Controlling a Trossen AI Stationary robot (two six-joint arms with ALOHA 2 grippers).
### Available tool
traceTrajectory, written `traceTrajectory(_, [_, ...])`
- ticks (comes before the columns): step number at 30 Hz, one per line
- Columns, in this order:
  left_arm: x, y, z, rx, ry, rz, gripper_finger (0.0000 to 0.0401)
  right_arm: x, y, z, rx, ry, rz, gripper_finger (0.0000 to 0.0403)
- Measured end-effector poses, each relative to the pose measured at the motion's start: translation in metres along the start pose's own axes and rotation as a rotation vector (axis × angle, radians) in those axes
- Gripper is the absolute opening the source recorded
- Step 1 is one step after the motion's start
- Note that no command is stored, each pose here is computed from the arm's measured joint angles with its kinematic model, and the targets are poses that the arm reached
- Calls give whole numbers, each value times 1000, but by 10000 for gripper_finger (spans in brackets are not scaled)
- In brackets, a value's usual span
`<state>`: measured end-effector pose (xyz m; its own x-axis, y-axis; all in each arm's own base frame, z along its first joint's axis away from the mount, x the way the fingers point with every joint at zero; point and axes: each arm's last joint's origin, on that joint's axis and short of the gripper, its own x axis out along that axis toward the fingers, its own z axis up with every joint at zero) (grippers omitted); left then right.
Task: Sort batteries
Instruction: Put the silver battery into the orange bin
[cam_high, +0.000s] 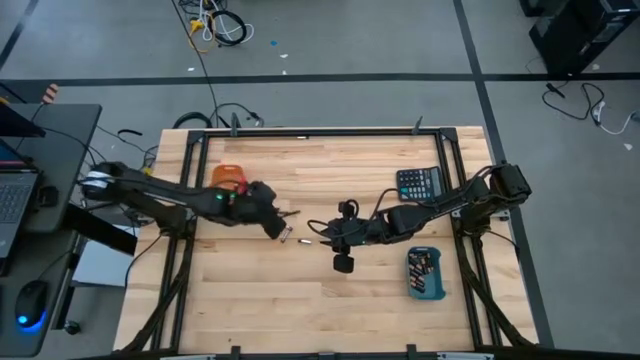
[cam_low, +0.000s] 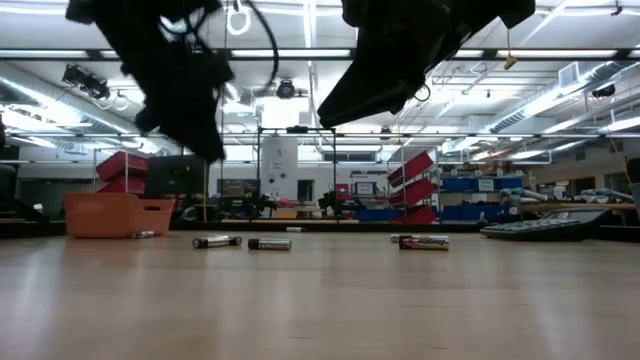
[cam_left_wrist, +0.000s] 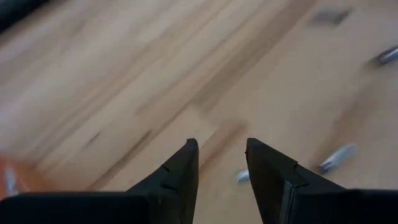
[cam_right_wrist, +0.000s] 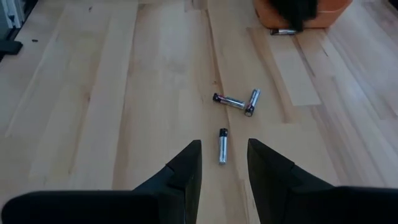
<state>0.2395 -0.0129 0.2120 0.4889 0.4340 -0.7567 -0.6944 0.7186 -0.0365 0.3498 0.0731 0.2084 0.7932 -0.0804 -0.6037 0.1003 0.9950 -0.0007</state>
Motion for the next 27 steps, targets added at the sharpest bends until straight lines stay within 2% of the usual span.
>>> traceTrajectory(5, [27, 5, -15, -34, 126, 172, 131, 0, 0, 0, -2, 1, -1, 115])
traceTrajectory(11, [45, 21, -22, -56, 236, 344, 131, 0, 0, 0, -2, 2, -1, 115])
traceTrajectory(22, [49, 43, -23, -73, 317, 516, 131, 0, 0, 0, -2, 2, -1, 115])
traceTrajectory(27, [48, 48, -23, -66, 335, 553, 131, 0, 0, 0, -2, 2, -1, 115])
